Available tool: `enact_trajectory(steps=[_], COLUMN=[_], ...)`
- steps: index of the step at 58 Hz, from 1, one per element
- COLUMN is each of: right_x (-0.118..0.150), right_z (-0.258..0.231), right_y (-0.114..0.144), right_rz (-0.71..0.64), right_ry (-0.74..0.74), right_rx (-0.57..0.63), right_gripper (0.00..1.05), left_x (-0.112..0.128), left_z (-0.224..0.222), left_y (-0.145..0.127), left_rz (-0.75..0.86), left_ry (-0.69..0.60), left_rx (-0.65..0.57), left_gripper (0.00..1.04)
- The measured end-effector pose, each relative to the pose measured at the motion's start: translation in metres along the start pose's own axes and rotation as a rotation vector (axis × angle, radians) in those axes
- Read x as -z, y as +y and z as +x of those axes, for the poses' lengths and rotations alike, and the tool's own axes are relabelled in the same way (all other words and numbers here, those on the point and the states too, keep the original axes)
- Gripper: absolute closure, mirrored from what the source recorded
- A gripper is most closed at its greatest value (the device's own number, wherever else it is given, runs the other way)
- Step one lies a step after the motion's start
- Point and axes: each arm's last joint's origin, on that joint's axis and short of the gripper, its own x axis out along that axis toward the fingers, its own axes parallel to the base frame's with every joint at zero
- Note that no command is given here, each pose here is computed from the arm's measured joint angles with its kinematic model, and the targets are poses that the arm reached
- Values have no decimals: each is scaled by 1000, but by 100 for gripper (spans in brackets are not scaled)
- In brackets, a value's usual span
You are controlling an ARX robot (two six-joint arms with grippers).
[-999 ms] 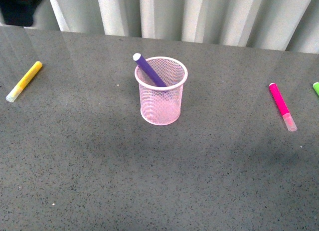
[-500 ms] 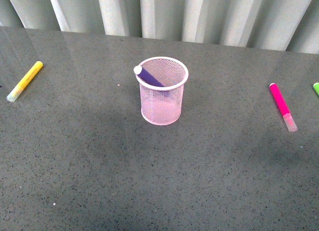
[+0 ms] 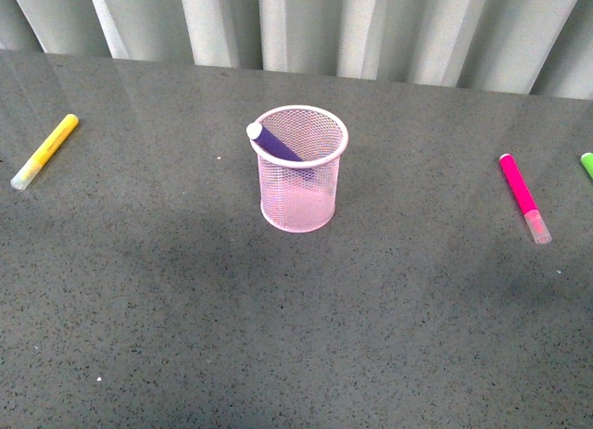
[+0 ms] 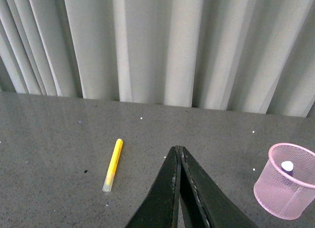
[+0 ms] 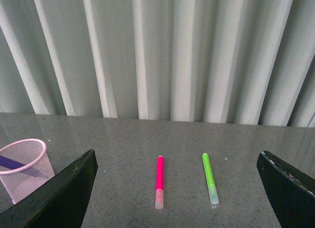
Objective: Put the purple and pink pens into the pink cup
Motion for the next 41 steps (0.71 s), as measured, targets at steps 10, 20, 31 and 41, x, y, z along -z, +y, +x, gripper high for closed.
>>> enact_trajectory(steps=[10,20,31,41], right_x=[0,0,0,0], right_z=[0,0,0,0], right_y=[0,0,0,0], right_rz=[0,0,0,0], right_ry=[0,0,0,0], right_rx=[0,0,0,0], right_gripper=[7,7,7,7], left_x=[4,1,-1,-3], left_z=[-10,-18,-25,-32], left_y=[0,0,0,0], left_rz=[0,0,0,0], left_ry=[19,6,0,-9], left_rx=[0,0,0,0], left_gripper=[101,101,101,101])
